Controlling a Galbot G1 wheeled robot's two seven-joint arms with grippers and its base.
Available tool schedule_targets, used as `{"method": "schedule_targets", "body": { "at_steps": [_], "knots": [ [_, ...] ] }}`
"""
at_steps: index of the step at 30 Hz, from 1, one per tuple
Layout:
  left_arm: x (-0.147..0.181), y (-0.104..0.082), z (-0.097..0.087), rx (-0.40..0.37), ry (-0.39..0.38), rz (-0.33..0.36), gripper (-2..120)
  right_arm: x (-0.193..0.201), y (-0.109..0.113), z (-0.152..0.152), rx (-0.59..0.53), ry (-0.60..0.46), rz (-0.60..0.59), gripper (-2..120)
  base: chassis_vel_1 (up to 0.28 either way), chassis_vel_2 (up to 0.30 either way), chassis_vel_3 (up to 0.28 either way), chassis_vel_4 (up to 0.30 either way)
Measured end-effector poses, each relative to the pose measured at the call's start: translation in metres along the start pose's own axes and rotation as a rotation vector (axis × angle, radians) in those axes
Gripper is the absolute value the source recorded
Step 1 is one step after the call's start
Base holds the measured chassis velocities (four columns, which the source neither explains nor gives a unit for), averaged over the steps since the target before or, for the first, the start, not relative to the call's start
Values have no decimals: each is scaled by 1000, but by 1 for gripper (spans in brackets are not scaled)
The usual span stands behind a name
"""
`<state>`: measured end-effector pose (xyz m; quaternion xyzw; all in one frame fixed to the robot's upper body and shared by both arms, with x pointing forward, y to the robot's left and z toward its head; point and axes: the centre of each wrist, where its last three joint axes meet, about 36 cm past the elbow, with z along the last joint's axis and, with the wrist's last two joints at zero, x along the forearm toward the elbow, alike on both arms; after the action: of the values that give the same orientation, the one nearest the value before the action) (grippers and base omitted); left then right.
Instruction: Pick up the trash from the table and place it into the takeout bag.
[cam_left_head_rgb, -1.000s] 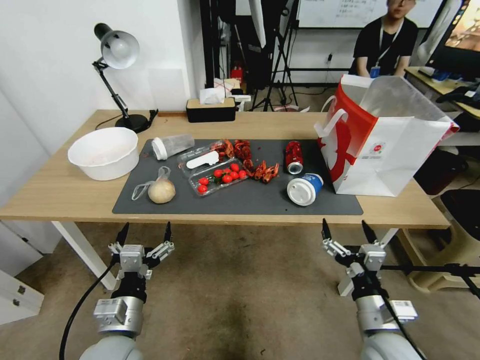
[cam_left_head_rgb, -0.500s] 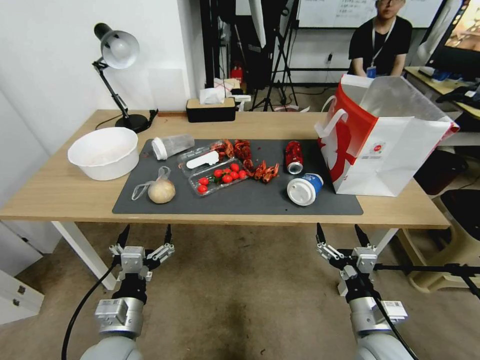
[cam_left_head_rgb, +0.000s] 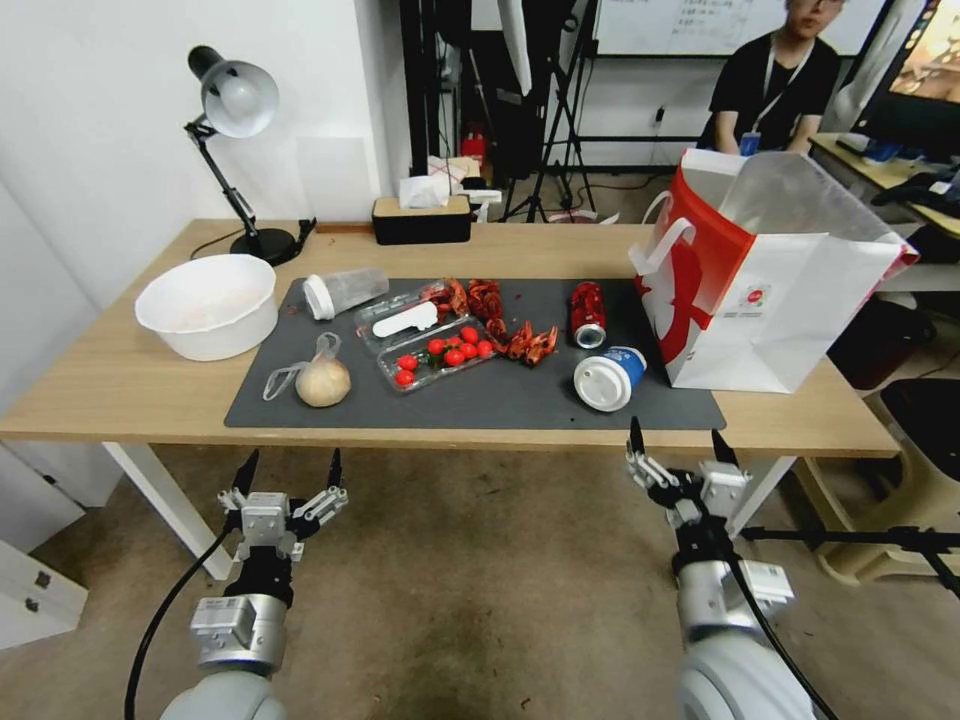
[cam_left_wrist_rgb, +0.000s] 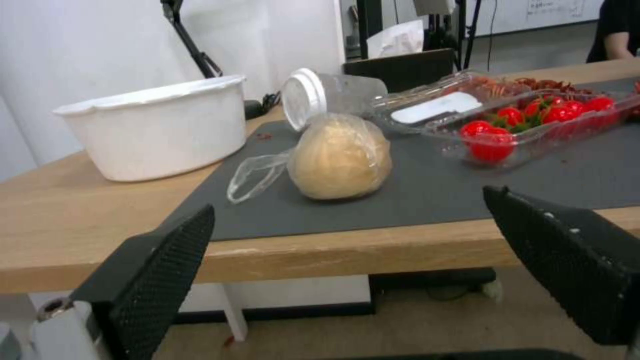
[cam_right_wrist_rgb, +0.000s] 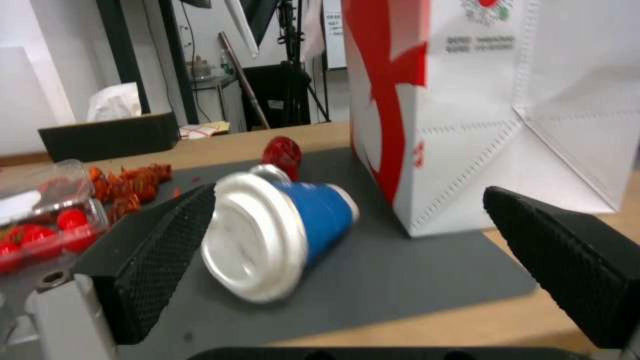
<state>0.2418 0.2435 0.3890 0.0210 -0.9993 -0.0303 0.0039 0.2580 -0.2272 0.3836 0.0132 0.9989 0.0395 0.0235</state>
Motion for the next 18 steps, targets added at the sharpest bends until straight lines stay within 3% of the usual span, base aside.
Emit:
{"method": "schedule_targets", "body": {
  "at_steps": [7,18],
  "knots": [
    [0,1,2,-3,6,-4,100,-34,51,-49,-10,3,123,100,0,0,0,0],
    [1,1,7,-4,18,-10,100,-89,76,-59,-78,99,110,100,0,0,0,0]
  ]
}}
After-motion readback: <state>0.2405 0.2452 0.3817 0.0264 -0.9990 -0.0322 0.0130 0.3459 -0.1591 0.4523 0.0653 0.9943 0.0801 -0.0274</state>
